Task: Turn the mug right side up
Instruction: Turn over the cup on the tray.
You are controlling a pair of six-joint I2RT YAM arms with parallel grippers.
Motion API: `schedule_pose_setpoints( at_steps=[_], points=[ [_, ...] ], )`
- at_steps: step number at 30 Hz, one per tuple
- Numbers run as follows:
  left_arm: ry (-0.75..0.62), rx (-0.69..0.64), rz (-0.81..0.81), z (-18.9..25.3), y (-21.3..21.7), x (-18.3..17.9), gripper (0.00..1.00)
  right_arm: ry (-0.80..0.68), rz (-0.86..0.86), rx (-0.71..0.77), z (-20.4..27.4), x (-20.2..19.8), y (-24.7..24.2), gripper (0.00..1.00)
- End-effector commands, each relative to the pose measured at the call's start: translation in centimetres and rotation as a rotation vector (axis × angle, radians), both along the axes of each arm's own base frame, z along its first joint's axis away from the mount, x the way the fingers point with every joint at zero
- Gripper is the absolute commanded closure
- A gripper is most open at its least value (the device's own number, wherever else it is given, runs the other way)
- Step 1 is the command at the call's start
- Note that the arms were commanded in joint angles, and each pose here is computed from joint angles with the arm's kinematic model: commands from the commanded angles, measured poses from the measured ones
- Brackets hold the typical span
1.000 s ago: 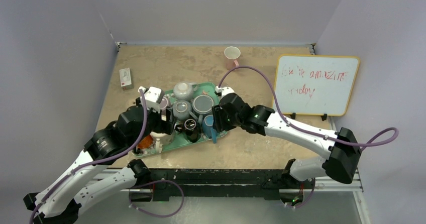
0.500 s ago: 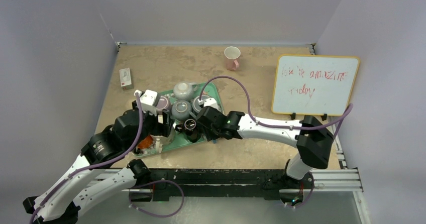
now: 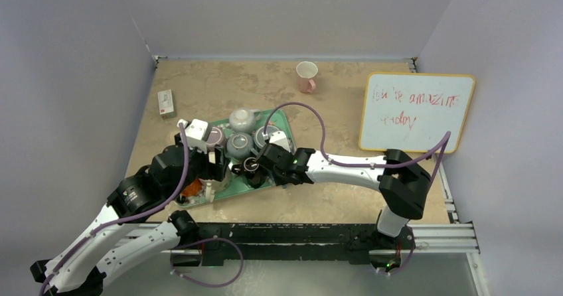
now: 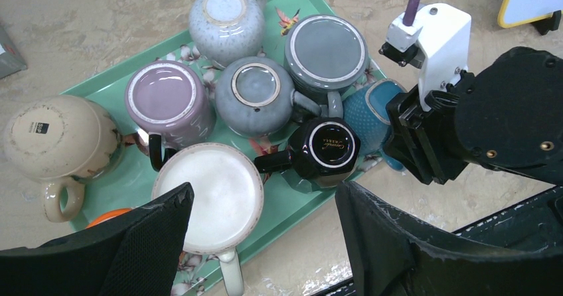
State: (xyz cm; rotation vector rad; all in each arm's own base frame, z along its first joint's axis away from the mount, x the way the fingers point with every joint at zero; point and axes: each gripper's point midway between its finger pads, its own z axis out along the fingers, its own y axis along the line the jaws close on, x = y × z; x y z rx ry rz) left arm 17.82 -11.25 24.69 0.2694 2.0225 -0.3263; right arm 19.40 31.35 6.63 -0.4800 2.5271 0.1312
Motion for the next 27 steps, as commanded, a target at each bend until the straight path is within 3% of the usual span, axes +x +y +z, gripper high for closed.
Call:
schedule_pose_setpoints(
  at_steps=[1,9,13,16,18,27],
  points=[
    [-0.012,-0.012,0.025,0.2,0.3,0.2,0.23,-0.038,-0.025,0.022,1.0,1.1,1.2,0.68],
    [-0.009,-0.020,0.028,0.2,0.3,0.1,0.23,-0.055,-0.022,0.057,2.1,1.2,1.4,0.99],
    [-0.002,-0.020,0.025,0.2,0.2,0.1,0.23,-0.030,-0.008,0.088,2.3,0.5,1.5,1.00],
    [0.001,-0.017,0.024,0.1,0.2,0.1,0.23,-0.011,-0.013,0.072,2.2,0.2,1.2,0.74],
    [0.002,-0.019,0.023,0.1,0.1,0.1,0.23,-0.015,-0.027,0.072,2.5,0.3,1.1,0.66],
    [0.002,-0.021,0.025,0.1,0.1,0.1,0.23,-0.038,-0.037,0.075,3.2,0.8,1.2,0.64]
  ],
)
